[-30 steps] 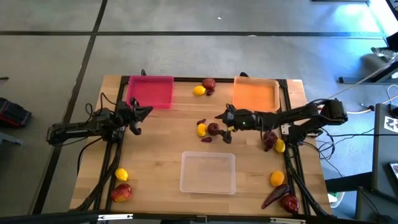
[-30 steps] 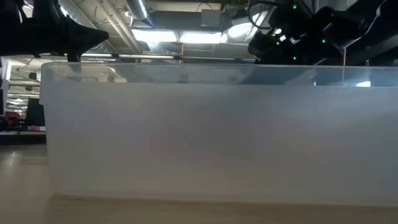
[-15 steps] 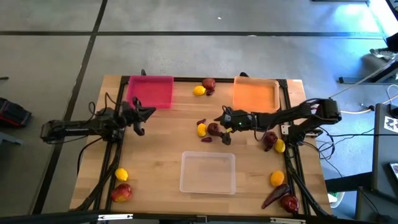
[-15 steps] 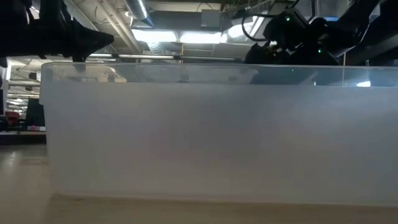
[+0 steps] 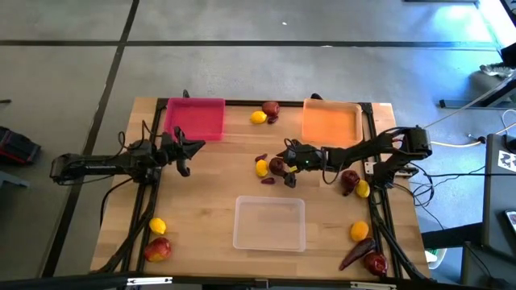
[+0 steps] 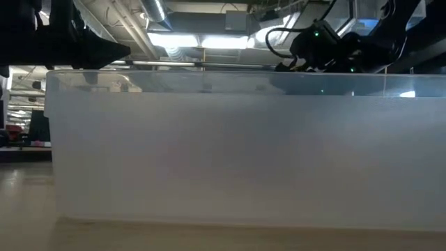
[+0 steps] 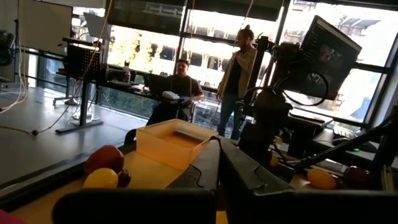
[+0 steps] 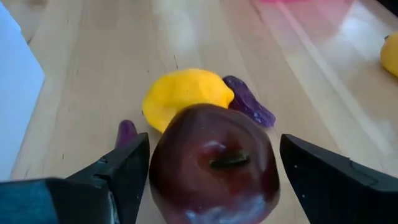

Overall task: Sort produce into baskets
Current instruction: Put the apple into the orange bin

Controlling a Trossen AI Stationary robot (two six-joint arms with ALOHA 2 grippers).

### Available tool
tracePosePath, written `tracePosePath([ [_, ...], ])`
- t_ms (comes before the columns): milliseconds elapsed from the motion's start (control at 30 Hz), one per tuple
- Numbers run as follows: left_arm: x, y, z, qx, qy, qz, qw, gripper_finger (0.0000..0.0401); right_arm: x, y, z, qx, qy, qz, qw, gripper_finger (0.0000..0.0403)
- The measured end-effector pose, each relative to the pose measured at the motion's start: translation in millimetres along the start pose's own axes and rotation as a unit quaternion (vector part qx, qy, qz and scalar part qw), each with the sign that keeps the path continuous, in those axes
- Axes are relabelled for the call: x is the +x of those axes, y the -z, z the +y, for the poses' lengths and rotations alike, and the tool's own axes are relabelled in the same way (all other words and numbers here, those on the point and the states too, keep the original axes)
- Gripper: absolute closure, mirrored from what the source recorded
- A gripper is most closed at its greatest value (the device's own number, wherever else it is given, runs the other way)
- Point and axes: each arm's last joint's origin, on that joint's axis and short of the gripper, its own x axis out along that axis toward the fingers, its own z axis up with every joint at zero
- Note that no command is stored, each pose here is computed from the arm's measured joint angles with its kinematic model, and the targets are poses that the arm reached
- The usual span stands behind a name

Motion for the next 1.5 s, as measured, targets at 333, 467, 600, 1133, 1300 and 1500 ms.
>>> tracePosePath([
  [333, 0, 0, 0, 0.011, 0.0, -0.002, 1.0, 0.0396, 5, 6, 0, 0.0, 0.008, 0.014, 1.0, 0.0186],
  [467, 0, 0, 0, 0.019, 0.0, -0.002, 1.0, 0.0396, 2, 3, -1, 0.0, 0.021, 0.009, 1.0, 0.0221],
  [600, 0, 0, 0, 0.018, 0.0, -0.001, 1.0, 0.0396, -10, -9, -3, 0.004, 0.032, -0.016, 0.999, 0.0218],
  [1133, 0, 0, 0, 0.013, -0.001, -0.001, 1.0, 0.0396, -89, -39, -73, 0.067, 0.218, -0.04, 0.973, 0.0207],
  [1300, 0, 0, 0, 0.013, -0.001, 0.0, 1.0, 0.0396, -101, -34, -107, 0.103, 0.278, -0.038, 0.954, 0.0206],
  [1500, 0, 0, 0, 0.013, -0.001, 0.0, 1.0, 0.0396, -106, -21, -143, 0.155, 0.32, -0.024, 0.934, 0.0206],
])
